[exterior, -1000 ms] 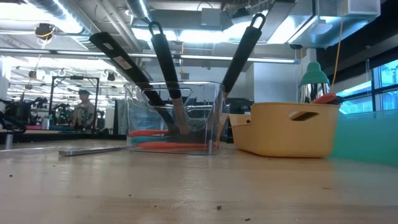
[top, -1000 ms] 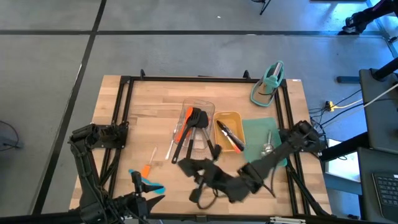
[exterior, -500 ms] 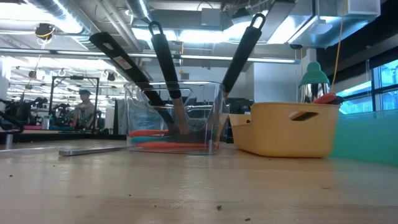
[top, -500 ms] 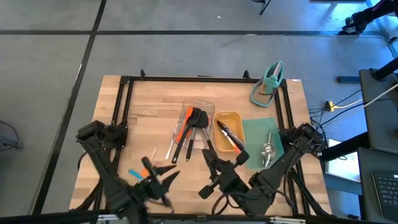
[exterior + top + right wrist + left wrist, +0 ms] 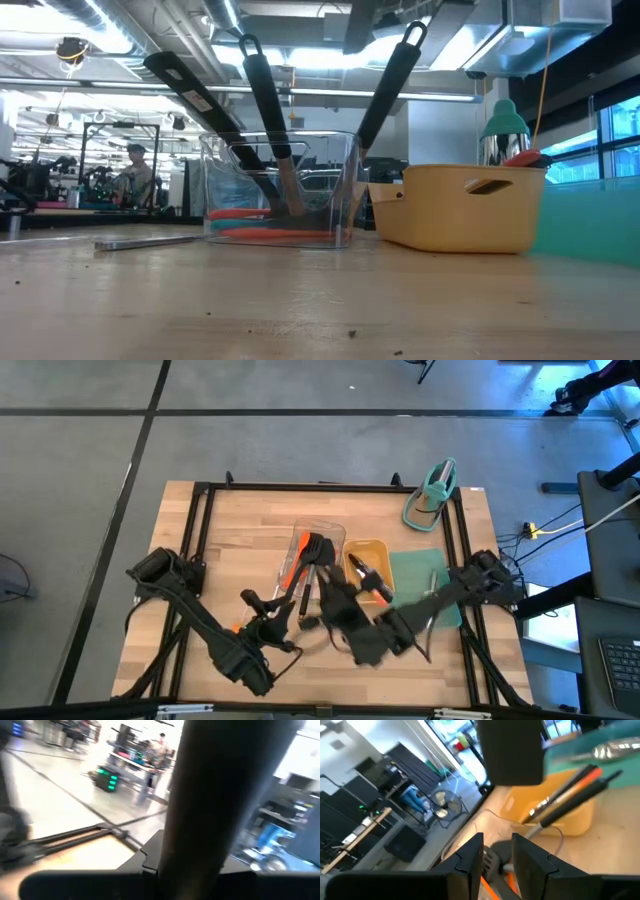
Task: Pick & Place Kitchen Items
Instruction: Put the black spatula into the transparent bin
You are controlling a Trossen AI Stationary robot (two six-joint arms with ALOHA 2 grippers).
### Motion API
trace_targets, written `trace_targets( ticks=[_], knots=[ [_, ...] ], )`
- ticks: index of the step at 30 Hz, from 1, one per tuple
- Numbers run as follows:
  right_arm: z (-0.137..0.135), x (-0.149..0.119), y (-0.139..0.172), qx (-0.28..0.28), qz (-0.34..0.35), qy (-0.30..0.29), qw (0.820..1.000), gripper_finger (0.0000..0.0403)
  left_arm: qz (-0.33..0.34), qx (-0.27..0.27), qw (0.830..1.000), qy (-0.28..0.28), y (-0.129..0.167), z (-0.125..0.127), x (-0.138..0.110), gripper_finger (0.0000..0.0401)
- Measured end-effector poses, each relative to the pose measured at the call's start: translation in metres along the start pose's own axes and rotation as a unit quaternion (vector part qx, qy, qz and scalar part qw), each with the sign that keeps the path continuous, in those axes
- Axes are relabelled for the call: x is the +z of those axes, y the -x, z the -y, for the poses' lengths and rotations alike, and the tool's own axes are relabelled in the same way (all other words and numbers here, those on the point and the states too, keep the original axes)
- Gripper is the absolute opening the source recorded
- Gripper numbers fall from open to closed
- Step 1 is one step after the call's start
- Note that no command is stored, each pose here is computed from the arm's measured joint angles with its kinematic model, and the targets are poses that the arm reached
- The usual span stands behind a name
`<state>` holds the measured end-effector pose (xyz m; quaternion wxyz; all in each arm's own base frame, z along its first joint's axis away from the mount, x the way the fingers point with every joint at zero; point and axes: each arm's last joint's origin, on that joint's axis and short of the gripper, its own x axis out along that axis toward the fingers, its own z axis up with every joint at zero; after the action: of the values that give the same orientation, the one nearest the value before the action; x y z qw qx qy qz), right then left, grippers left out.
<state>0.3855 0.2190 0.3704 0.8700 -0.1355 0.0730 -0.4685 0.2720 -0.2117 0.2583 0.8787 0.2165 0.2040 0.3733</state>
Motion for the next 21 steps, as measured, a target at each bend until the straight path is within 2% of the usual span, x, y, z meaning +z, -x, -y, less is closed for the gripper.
trace_targets(
  ticks=[6, 9, 12, 16, 21],
  knots=[
    [0.013, -0.002, -0.083, -0.072, -0.024, 0.009, 0.997, 0.0055, 0.045, 0.003, 0.998, 0.051, 0.015, -0.009, -0.006, 0.0069],
    [0.024, -0.002, -0.123, -0.094, -0.026, -0.023, 0.995, 0.0055, 0.066, -0.009, 0.996, 0.062, 0.026, -0.008, -0.007, 0.0057],
    [0.035, -0.001, -0.146, -0.123, -0.028, -0.061, 0.99, 0.0055, 0.07, -0.019, 0.996, 0.058, 0.033, -0.008, -0.009, 0.0046],
    [0.03, -0.003, -0.135, -0.11, -0.026, -0.062, 0.992, 0.0055, 0.074, -0.031, 0.996, 0.043, 0.042, -0.007, -0.011, 0.0033],
    [0.011, -0.006, -0.081, -0.058, -0.019, -0.044, 0.997, 0.0055, 0.081, -0.045, 0.995, 0.033, 0.053, -0.007, -0.013, 0.0016]
  ],
)
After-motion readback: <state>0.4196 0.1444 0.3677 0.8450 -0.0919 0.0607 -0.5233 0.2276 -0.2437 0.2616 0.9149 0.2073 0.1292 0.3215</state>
